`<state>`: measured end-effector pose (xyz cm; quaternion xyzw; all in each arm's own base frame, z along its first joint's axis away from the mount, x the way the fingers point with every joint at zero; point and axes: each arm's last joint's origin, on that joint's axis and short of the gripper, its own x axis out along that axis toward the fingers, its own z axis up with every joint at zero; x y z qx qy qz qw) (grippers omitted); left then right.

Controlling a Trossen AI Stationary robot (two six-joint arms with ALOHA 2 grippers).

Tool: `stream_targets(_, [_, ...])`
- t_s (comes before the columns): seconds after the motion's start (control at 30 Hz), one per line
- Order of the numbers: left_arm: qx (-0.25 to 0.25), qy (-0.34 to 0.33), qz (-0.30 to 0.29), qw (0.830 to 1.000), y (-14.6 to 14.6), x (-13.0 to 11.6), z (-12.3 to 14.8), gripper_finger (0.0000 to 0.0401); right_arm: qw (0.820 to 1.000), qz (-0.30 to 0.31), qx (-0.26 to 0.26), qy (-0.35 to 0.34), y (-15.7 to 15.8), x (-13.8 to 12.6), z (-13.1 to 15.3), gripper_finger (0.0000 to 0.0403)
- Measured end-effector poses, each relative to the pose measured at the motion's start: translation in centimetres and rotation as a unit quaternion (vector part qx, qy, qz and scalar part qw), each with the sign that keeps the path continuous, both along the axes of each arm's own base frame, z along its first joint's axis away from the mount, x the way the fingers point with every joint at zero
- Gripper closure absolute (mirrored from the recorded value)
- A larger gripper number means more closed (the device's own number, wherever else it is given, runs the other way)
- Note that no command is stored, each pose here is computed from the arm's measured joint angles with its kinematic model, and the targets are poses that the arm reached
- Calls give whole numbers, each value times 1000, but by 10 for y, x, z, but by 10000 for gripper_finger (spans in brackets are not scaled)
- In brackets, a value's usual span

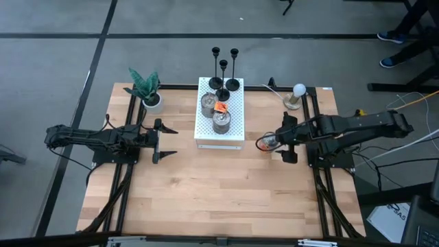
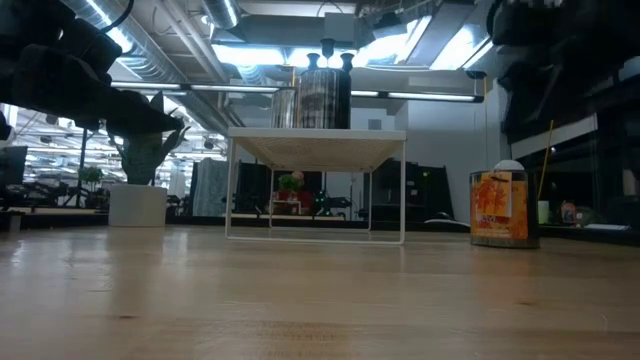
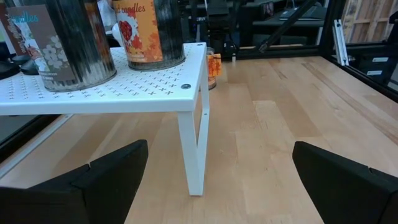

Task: Pick & Place candle stick holders
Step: Put the orange scented candle on the shelf

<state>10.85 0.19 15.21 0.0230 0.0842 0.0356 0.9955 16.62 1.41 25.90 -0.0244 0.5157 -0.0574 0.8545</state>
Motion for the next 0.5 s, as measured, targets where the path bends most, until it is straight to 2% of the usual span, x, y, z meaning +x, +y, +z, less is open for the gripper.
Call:
stream_targets(0.13, [0,0,0,1000,0,0,0,1,1000,5,-9,-10,0,3,-14,7])
stream_targets(0.5, [0,0,0,1000,0,0,0,1,1000,6,-21,7,-6,10,-21,4])
